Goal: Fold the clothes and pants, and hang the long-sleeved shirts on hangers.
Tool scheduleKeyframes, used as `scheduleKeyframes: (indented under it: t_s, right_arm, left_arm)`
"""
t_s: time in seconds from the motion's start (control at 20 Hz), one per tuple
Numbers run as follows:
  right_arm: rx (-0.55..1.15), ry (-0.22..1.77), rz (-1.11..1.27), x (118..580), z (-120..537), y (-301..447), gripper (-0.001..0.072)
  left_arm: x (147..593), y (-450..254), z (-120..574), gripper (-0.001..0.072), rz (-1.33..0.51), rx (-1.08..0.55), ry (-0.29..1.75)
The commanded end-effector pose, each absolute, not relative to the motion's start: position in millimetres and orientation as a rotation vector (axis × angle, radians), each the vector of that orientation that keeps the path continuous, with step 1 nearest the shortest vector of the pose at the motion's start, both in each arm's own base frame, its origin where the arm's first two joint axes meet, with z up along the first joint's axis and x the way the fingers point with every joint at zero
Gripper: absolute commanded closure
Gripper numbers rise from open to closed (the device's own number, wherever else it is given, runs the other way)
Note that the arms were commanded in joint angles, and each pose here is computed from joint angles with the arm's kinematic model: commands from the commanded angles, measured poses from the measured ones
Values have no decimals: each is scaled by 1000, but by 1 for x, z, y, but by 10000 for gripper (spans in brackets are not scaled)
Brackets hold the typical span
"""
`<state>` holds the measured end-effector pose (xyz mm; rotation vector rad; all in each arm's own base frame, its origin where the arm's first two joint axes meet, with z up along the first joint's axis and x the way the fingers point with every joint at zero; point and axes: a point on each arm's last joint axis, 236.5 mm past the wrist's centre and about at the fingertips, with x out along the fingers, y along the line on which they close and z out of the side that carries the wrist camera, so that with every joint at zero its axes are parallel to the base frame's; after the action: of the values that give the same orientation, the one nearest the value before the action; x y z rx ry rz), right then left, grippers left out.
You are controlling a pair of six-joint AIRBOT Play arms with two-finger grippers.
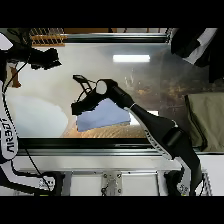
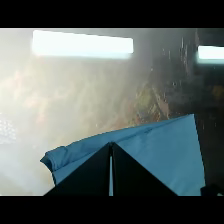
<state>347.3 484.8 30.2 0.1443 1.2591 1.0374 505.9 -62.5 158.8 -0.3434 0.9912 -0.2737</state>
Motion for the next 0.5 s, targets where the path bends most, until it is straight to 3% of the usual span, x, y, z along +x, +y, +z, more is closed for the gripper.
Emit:
scheduleKeyframes:
  t_s: [0.0, 0.2, 0.4, 0.45]
  right_arm:
    - [129, 1292, 992, 376, 32, 416, 167]
    - [205, 1366, 686, 427, -2, 268, 167]
    - [406, 1487, 453, 428, -59, 159, 149]
    - [465, 1505, 410, 425, -73, 143, -8]
  left_arm:
    - [496, -62, 152, 700, -248, -370, 961]
    - [441, -80, 110, 700, -273, -342, 1042]
    - [401, -113, 82, 700, -318, -315, 1060]
    - [396, -120, 79, 700, -329, -309, 1052]
